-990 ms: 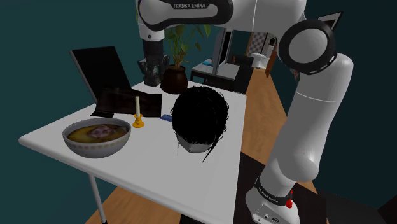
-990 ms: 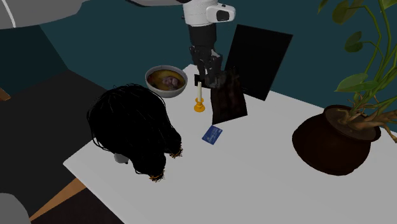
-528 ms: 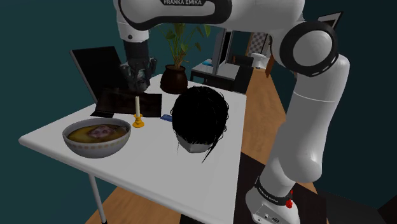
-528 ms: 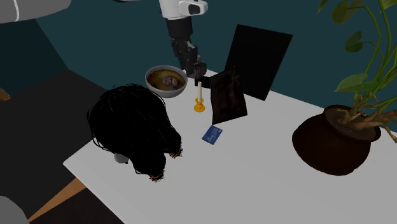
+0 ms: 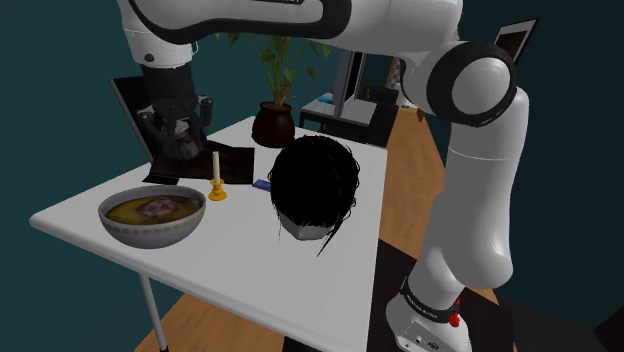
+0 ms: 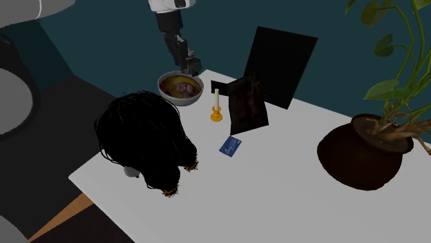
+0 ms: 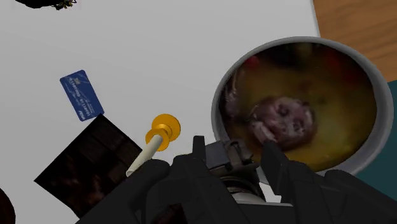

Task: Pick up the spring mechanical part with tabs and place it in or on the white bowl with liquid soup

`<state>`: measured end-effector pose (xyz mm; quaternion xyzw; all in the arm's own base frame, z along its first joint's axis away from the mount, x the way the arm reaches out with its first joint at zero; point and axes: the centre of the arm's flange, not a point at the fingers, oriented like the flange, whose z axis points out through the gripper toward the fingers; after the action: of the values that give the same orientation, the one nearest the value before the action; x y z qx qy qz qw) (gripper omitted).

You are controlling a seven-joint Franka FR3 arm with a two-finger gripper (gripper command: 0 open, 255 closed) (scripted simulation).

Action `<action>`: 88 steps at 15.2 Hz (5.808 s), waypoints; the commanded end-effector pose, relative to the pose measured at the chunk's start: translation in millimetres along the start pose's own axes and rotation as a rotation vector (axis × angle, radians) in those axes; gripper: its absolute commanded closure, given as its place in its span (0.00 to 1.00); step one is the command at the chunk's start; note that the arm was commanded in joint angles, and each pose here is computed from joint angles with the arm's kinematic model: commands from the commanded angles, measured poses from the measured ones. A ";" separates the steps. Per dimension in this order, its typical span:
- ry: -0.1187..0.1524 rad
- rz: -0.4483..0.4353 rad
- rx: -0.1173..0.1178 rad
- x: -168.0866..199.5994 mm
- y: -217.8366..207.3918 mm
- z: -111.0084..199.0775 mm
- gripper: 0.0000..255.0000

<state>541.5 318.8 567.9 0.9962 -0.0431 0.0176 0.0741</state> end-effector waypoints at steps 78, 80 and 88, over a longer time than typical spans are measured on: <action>-0.227 0.067 0.304 25.7 123.3 212.5 0.00; -0.227 0.067 0.304 25.7 123.3 212.5 1.00; -0.227 0.067 0.304 25.7 123.3 212.6 1.00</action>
<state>562.3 163.2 377.3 0.9895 -0.0812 -0.0858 -0.0829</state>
